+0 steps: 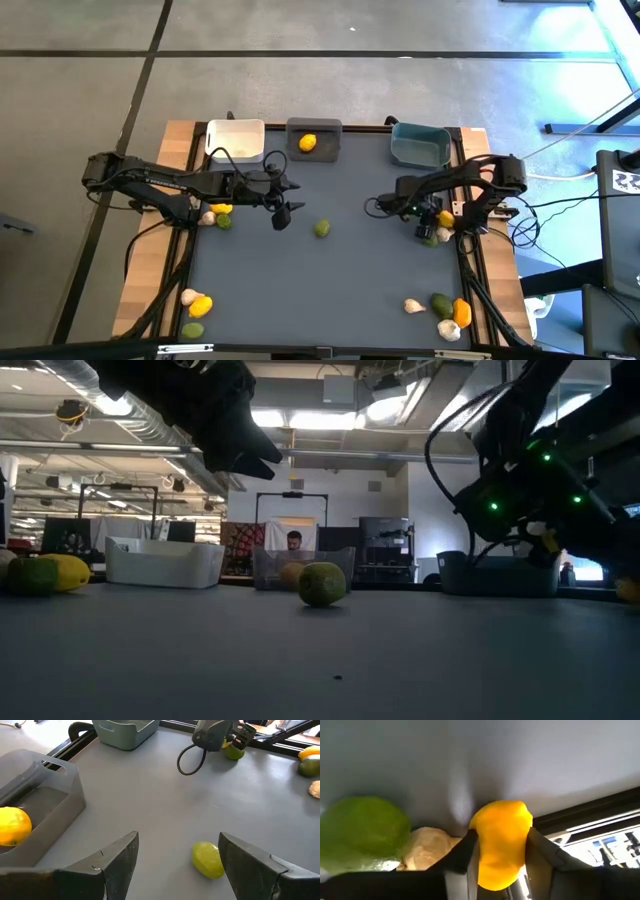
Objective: Sort produce into baskets
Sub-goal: Put the lemon into the black transparent bin
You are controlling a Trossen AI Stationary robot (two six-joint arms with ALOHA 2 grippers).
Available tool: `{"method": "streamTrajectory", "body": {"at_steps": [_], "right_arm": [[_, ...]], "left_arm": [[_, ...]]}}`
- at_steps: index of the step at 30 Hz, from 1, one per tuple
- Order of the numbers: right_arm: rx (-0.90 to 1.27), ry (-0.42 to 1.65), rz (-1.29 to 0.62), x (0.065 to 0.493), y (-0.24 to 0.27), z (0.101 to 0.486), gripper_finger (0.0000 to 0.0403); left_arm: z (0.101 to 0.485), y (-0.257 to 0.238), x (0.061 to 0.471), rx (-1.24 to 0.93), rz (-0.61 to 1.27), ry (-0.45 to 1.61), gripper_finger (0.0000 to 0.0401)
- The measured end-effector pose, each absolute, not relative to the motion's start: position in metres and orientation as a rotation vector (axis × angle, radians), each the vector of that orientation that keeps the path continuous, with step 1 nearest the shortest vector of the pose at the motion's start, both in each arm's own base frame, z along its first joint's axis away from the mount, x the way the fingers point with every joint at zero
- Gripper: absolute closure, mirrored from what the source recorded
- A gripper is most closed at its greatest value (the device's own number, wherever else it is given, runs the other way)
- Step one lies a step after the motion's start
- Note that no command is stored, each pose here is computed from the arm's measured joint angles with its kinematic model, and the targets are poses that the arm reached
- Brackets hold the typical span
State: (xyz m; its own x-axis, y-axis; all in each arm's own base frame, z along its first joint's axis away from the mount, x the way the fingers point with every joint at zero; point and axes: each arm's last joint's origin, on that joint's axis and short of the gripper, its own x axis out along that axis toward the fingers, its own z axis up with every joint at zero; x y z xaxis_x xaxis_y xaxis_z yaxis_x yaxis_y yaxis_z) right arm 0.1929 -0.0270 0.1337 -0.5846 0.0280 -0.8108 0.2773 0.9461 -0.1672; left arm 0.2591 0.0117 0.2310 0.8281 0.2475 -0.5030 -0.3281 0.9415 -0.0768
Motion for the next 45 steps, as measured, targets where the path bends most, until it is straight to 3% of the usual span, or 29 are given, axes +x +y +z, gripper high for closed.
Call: {"method": "streamTrajectory", "body": {"at_steps": [10, 24, 37, 45], "right_arm": [[0.146, 1.959, -0.352, 0.229, -0.033, 0.181, 0.0296], [-0.047, 1.25, -0.27, 0.281, -0.009, 0.264, 0.0295], [-0.134, 0.745, -0.11, 0.316, 0.035, 0.293, 0.0294], [-0.163, 0.587, -0.053, 0.323, 0.051, 0.305, 0.0294]], "left_arm": [[0.232, 0.012, 0.26, -0.151, 0.329, 0.496, 0.0132], [0.233, 0.012, 0.26, -0.251, 0.348, 0.472, 0.0132], [0.224, -0.006, 0.283, -0.181, 0.241, 0.38, 0.0132], [0.228, -0.025, 0.297, -0.153, 0.156, 0.228, 0.0132]]}}
